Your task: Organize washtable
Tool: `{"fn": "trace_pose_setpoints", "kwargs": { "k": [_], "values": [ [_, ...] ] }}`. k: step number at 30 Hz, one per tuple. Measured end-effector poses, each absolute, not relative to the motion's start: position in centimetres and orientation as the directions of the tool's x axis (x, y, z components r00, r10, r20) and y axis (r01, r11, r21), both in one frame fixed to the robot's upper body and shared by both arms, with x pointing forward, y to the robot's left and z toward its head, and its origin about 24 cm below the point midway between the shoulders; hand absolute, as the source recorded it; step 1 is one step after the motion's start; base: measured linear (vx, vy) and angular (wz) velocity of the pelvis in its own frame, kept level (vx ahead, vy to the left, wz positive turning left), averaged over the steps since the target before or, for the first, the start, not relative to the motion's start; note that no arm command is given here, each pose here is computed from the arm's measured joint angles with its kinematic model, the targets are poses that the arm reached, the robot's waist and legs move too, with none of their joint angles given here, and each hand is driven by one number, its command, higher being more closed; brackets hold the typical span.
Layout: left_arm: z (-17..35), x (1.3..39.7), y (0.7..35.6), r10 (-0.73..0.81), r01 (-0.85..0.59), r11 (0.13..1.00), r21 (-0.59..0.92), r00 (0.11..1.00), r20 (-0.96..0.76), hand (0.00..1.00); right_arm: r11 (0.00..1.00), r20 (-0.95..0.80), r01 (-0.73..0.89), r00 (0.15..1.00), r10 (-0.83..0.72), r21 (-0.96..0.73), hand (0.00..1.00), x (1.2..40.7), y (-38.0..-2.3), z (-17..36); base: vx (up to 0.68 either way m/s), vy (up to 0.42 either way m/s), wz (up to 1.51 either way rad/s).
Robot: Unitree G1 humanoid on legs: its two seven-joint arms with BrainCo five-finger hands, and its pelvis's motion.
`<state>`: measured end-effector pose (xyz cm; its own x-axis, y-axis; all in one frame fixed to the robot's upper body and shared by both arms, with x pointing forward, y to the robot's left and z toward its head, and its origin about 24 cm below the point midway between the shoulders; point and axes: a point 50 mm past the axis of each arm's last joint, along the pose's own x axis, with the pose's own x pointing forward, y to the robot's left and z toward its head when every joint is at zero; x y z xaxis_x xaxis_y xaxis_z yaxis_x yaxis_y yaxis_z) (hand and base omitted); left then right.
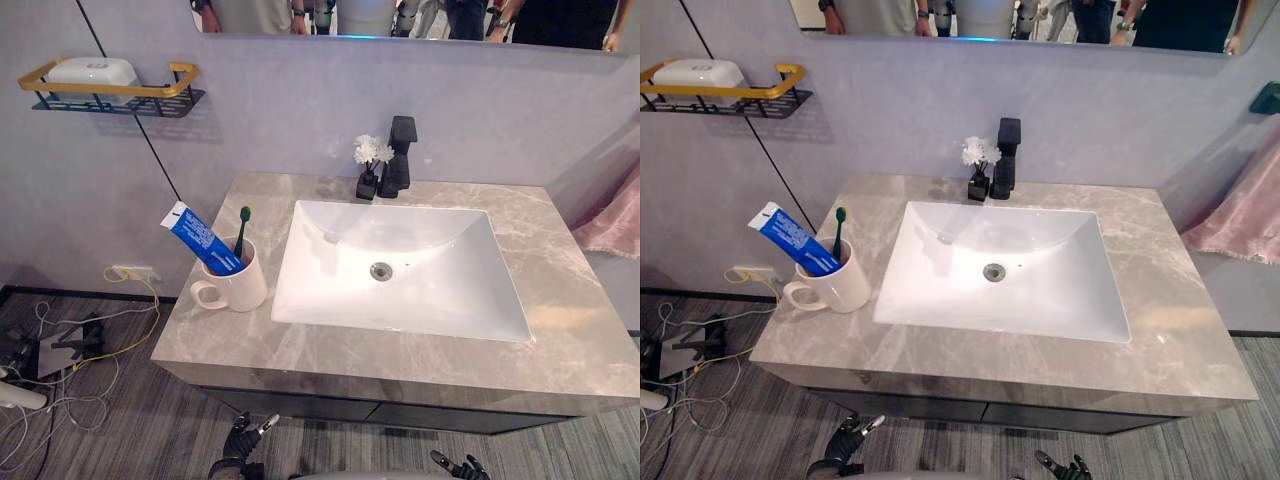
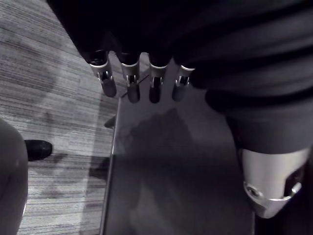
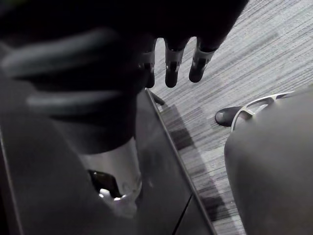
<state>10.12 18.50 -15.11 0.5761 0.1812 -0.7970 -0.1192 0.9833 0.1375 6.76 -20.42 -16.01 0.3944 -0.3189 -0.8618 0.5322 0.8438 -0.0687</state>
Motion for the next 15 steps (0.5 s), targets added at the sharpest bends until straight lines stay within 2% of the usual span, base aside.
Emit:
{"fn": "trace_pose_setpoints", "kwargs": {
  "k": [15],
  "values": [
    [-15.08,10.46,18.92,0.190,-0.112,0.982,0.154,0.576,-0.795,0.00,0.887,-0.864,0.453,0.407,-0.297,-0.092,0.00,7.23,-20.14,-16.14,-0.02,-0.002,0.01]
  ]
}}
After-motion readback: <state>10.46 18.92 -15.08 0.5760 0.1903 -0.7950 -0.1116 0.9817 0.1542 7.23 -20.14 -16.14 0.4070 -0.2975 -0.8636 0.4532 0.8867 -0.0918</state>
